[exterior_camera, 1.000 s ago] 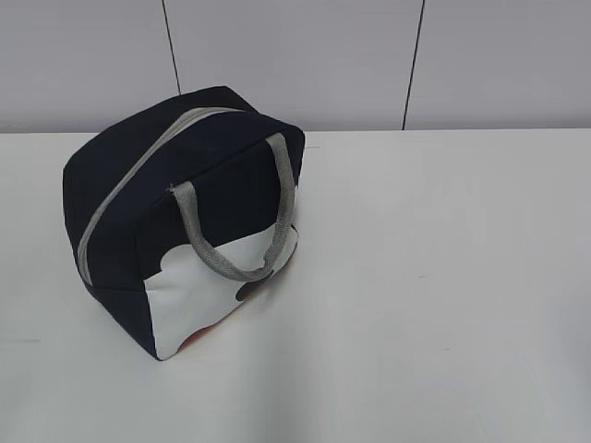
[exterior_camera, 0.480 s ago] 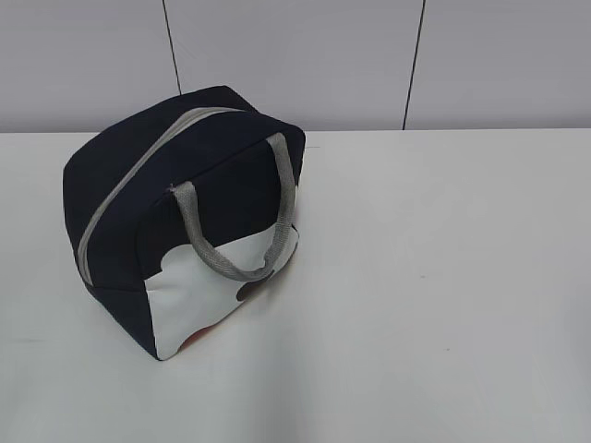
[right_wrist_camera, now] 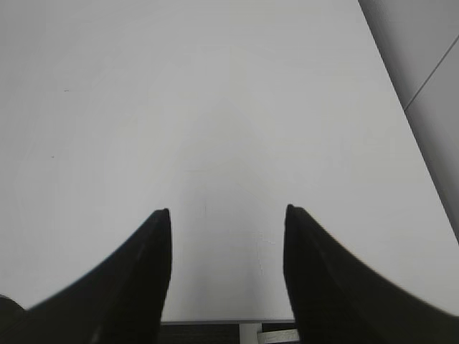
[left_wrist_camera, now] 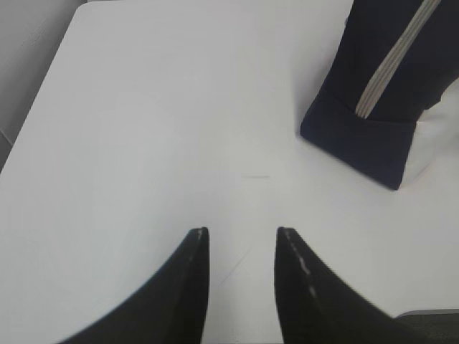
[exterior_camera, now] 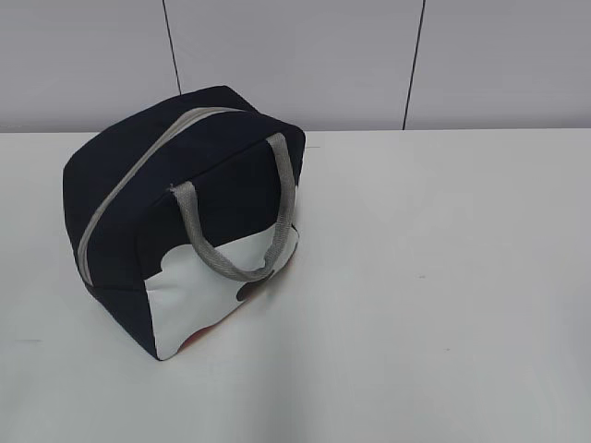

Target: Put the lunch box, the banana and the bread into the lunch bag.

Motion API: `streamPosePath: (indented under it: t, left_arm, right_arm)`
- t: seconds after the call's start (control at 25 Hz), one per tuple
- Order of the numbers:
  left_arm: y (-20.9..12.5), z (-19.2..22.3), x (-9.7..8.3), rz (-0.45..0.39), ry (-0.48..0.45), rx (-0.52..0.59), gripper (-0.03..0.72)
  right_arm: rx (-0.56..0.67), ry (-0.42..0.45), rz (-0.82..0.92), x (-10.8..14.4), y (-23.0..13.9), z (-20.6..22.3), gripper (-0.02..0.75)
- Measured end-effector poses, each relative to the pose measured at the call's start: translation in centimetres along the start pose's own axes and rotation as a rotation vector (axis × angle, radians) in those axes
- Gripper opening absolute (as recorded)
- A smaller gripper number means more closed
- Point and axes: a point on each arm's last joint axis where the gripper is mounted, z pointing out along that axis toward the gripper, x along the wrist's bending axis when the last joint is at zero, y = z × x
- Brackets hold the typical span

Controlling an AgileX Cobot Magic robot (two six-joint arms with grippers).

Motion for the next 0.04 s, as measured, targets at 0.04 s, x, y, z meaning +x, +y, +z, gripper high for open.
streamPosePath:
  t: [0.04]
  left_arm:
    - [0.00,0.00,0.00,0.000,0.000,0.000,0.237]
  right_arm:
    - [0.000,0.000,0.000,0.00,0.00,0.00,0.393]
